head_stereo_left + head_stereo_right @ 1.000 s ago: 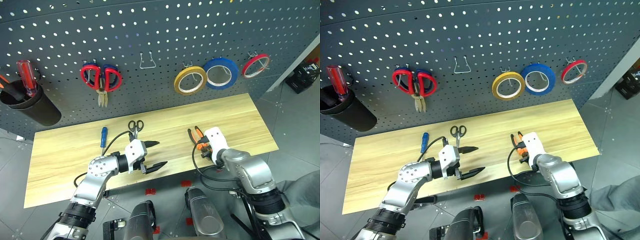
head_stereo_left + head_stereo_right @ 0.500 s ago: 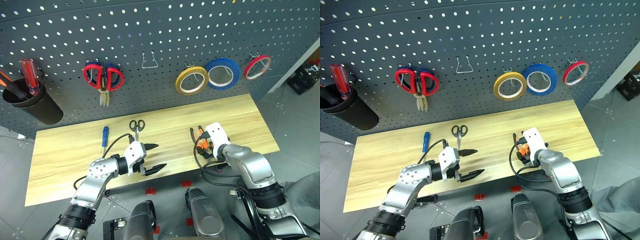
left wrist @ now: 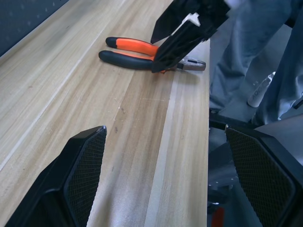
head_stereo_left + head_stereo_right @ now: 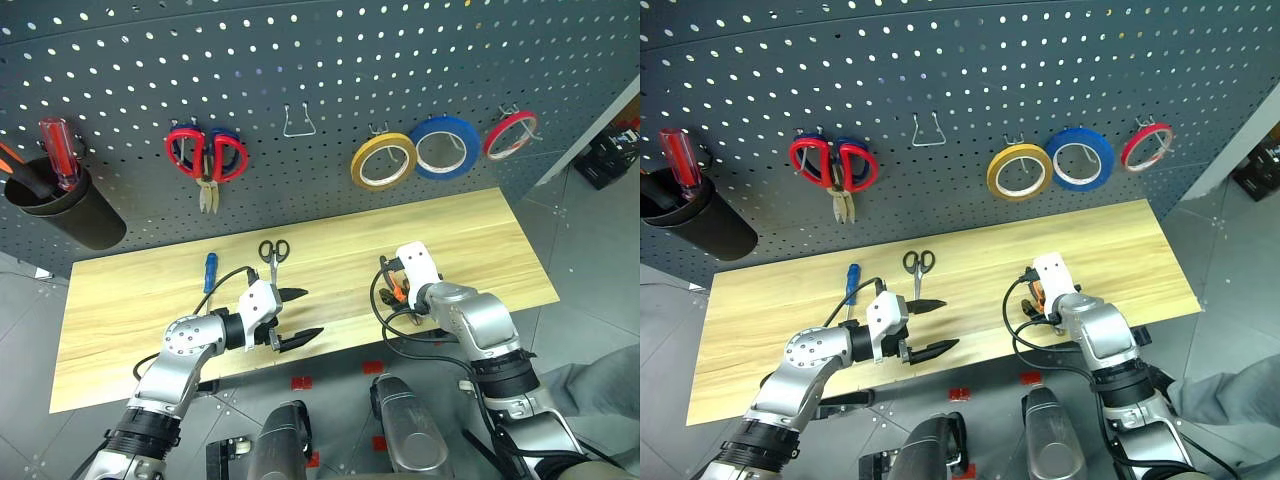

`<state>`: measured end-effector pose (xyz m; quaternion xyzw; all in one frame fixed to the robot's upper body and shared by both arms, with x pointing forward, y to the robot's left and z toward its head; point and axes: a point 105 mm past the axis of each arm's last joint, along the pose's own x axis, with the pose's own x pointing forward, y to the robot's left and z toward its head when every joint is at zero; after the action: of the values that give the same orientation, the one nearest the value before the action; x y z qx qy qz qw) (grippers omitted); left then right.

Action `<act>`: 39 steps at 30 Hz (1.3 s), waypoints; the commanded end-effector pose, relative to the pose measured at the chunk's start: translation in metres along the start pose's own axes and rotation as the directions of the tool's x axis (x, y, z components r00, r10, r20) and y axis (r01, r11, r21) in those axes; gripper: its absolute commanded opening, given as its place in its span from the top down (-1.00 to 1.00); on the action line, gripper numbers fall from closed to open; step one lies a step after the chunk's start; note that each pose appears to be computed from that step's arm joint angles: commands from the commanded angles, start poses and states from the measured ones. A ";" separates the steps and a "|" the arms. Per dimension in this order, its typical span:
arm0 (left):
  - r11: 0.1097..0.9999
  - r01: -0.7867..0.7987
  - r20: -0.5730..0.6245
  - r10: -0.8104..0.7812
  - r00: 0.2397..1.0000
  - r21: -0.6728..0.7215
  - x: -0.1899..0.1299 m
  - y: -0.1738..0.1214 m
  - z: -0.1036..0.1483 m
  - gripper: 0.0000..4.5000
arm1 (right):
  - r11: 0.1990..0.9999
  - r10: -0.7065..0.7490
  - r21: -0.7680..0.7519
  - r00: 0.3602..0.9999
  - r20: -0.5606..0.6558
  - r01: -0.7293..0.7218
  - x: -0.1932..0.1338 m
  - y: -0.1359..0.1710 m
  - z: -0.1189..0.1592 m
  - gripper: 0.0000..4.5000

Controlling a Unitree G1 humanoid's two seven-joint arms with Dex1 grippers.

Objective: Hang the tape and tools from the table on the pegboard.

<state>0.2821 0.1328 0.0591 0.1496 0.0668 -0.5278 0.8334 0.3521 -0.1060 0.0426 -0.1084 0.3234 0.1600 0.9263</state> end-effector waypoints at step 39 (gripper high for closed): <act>0.999 -0.013 0.101 0.018 0.995 -0.046 0.001 -0.013 0.013 -0.88 | 0.999 0.019 -0.034 0.984 0.179 -0.013 -0.013 0.012 0.042 -0.20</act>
<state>0.2711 0.1232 0.0561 0.1177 0.0651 -0.5335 0.8351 0.3613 -0.1003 0.0417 -0.1119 0.3133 0.1649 0.9285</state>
